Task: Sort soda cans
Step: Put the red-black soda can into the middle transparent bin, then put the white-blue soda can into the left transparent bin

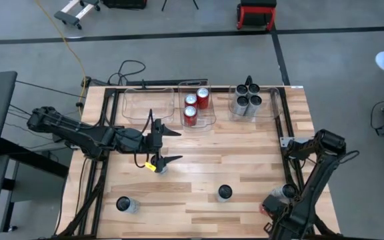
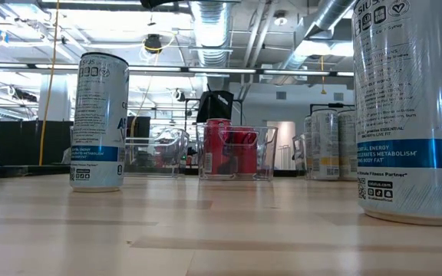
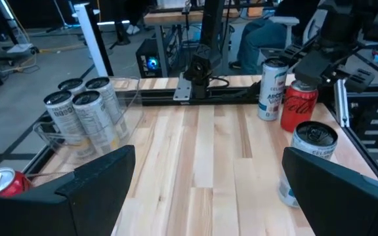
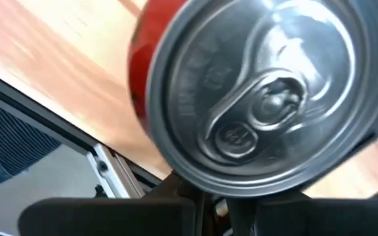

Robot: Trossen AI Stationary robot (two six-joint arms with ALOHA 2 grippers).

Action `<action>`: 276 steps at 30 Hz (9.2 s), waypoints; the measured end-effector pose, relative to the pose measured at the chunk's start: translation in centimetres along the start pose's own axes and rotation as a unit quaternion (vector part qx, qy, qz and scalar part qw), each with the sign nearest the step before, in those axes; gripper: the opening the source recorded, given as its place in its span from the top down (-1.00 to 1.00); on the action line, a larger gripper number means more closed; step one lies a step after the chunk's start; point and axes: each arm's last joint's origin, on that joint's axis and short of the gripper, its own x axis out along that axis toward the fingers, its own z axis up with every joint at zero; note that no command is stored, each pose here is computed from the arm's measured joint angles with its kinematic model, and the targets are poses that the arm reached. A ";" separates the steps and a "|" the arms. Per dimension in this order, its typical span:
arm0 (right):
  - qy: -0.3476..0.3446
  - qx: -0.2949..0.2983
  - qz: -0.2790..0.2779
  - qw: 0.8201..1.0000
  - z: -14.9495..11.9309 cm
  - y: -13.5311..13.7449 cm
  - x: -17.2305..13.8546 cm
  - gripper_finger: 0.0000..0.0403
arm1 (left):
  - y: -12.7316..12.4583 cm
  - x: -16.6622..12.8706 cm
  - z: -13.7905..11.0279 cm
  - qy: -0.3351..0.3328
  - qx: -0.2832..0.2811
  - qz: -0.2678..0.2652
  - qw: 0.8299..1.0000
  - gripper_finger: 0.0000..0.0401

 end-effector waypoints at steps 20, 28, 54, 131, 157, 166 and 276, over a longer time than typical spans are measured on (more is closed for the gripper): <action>-0.113 -0.018 0.022 0.993 6.3 1.1 -1.0 0.65 | 0.0 0.0 -0.3 0.015 0.002 0.000 1.000 -0.91; -0.145 -0.022 0.019 0.989 8.8 1.3 -1.4 0.65 | 0.0 0.0 -0.4 0.018 0.003 0.001 1.000 -0.91; -0.358 -0.089 0.141 0.919 11.2 -3.4 -13.9 0.46 | 0.2 0.0 -0.6 0.028 0.018 0.030 0.999 -0.91; -0.054 -0.139 0.040 0.988 15.8 -1.3 -3.5 -0.85 | 1.4 0.2 -1.6 0.076 -0.010 0.070 0.995 -0.91; -0.162 -0.162 0.072 0.971 18.7 -5.2 -9.6 -0.49 | 4.5 2.8 -4.3 0.179 0.064 0.130 0.973 -0.91; -0.194 -0.154 0.059 0.967 23.7 -9.1 -11.3 -0.48 | 6.1 4.7 -5.7 0.208 0.067 0.128 0.967 -0.91; -0.561 -0.090 -0.025 0.823 17.3 -7.6 -14.4 -0.86 | 5.9 -3.1 -4.2 0.258 0.079 0.174 0.947 -0.86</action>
